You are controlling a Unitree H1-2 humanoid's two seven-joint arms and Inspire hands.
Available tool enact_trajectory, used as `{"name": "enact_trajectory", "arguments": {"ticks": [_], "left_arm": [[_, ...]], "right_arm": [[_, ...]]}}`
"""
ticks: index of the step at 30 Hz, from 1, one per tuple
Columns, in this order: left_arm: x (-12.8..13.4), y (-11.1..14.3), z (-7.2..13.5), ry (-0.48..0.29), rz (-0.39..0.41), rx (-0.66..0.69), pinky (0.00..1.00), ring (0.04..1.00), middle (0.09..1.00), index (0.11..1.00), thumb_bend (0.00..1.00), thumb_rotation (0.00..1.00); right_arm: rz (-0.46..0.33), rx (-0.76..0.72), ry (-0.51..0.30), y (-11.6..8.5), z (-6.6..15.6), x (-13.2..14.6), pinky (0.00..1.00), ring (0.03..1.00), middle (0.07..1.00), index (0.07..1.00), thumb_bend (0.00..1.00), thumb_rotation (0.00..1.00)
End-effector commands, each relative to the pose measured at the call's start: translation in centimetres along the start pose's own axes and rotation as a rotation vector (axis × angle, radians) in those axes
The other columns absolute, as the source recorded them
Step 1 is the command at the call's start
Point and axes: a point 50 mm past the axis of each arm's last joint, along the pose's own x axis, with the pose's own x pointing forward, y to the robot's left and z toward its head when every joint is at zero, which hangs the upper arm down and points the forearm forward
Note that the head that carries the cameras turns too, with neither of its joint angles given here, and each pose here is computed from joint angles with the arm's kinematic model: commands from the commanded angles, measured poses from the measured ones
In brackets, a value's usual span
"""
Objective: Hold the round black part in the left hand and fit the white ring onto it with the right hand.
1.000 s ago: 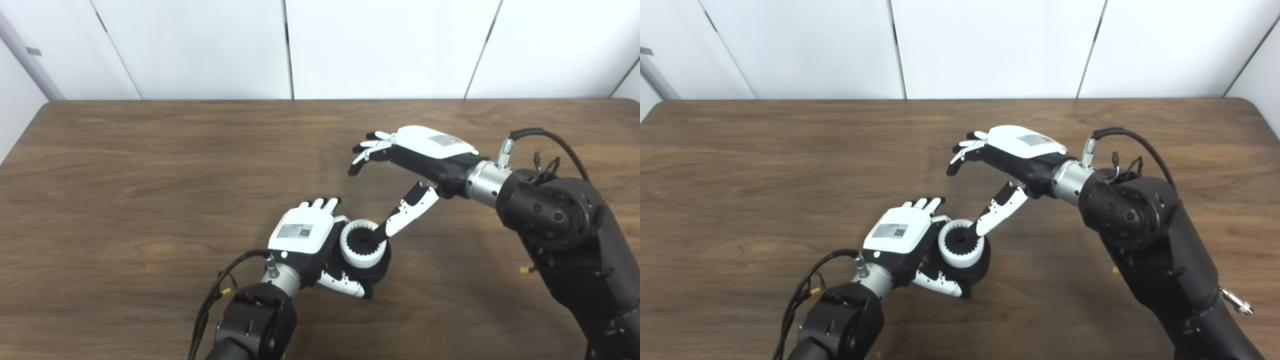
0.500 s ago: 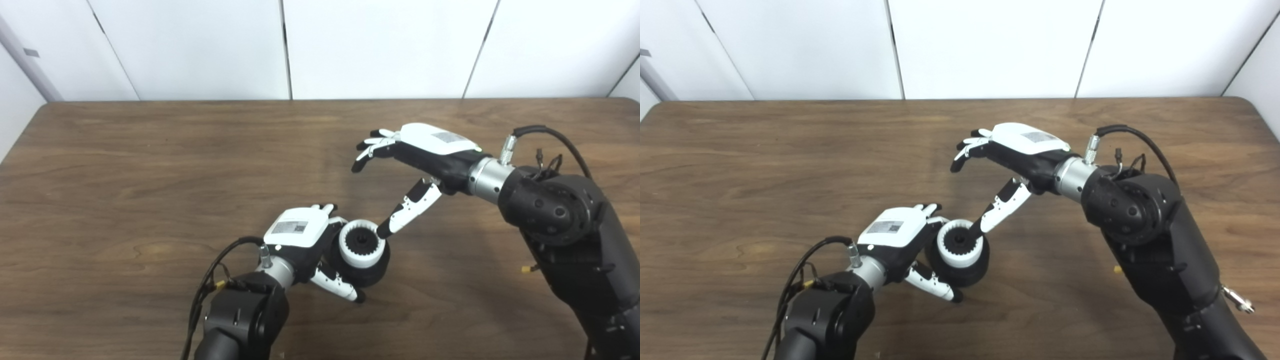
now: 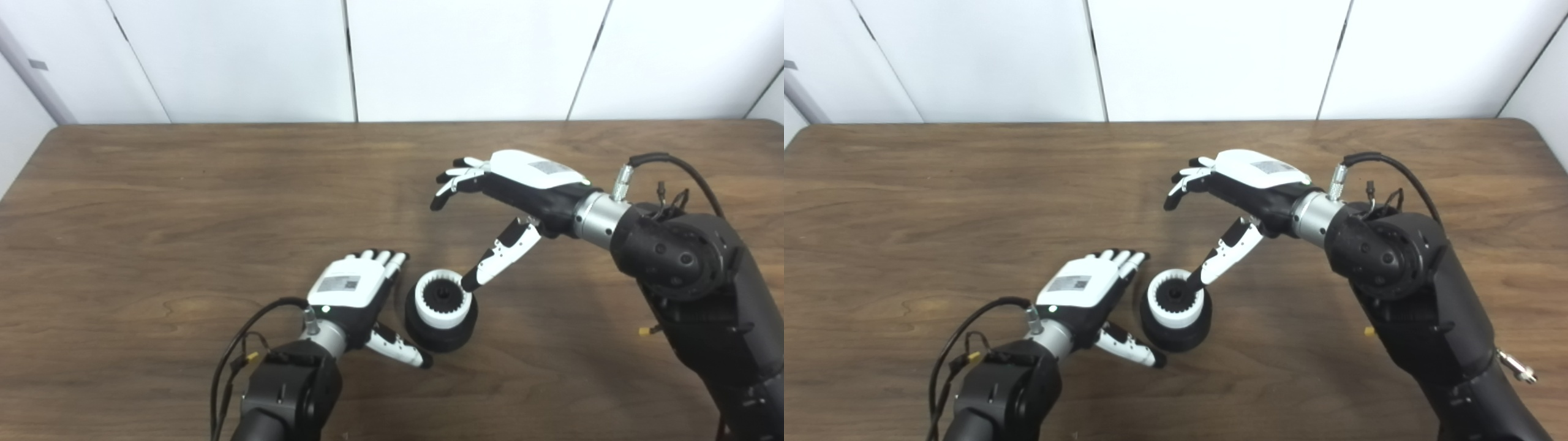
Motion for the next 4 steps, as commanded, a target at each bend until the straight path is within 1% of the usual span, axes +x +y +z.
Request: {"name": "enact_trajectory", "arguments": {"ticks": [1,4], "left_arm": [[-0.4,0.1,-2.0,0.053,-0.046,-0.019,1.00,1.000,1.000,1.000,1.00,0.46],[-1.0,1.6,-2.5,0.030,-0.021,-0.056,1.00,1.000,1.000,1.000,1.00,0.46]], "right_arm": [[-0.081,-0.027,-0.004,-1.9,0.1,-0.3,0.99,1.000,0.921,0.764,1.00,0.41],[-0.083,-0.032,-0.004,-1.9,-0.1,-0.3,0.99,1.000,0.921,0.764,1.00,0.40]]}}
